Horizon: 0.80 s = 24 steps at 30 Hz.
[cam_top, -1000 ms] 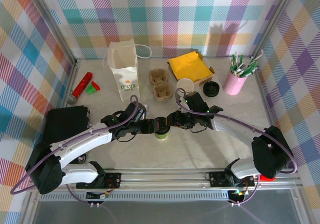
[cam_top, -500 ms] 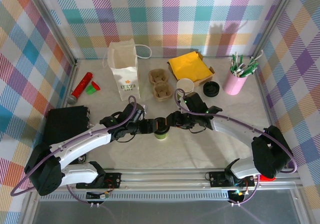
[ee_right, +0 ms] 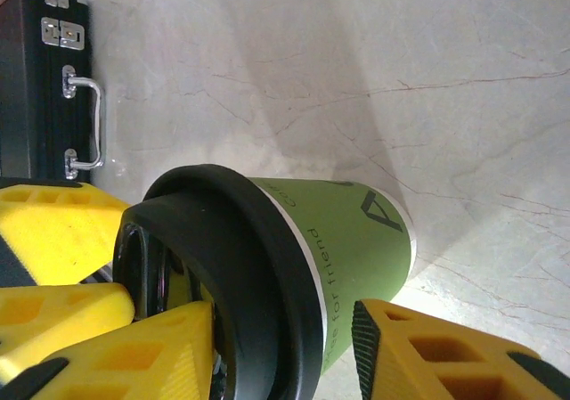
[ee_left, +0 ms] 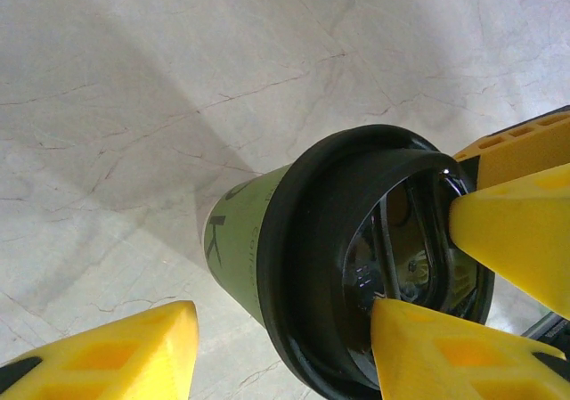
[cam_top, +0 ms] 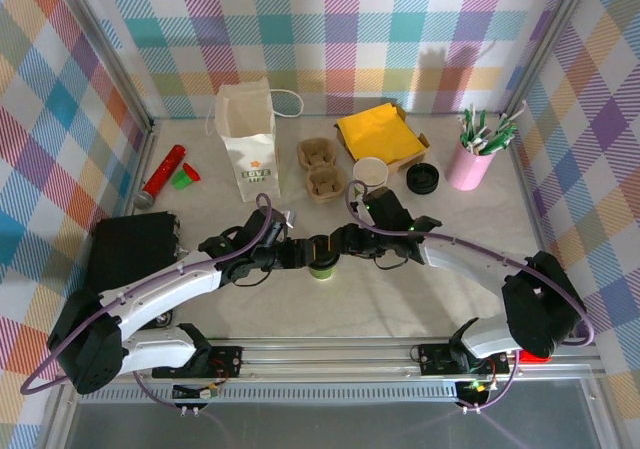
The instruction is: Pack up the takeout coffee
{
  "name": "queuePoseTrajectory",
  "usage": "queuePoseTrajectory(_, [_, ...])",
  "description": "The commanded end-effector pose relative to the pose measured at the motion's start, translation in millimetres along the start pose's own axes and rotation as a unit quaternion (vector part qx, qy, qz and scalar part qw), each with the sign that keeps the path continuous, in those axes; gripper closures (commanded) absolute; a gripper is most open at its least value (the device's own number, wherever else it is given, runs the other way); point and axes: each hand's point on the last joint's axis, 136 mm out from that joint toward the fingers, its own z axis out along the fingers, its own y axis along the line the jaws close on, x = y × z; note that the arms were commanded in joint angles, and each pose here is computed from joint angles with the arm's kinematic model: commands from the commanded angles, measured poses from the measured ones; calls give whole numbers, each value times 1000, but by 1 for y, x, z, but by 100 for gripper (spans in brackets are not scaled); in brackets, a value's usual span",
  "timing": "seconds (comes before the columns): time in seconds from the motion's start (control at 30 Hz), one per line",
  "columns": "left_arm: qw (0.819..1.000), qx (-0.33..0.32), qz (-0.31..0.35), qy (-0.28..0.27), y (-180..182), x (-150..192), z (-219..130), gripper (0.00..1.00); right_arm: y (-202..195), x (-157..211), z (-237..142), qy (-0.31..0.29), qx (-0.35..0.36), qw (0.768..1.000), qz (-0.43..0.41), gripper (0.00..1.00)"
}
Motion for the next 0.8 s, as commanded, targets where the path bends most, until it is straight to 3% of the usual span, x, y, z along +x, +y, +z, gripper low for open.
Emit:
queuePoseTrajectory(0.0, [998, -50, -6, 37, 26, 20, 1, 47, -45, 27, 1, 40, 105, 994, 15, 54])
queuePoseTrajectory(0.77, [1000, -13, 13, -9, -18, -28, -26, 45, 2, -9, -28, -1, 85, 996, -26, 52])
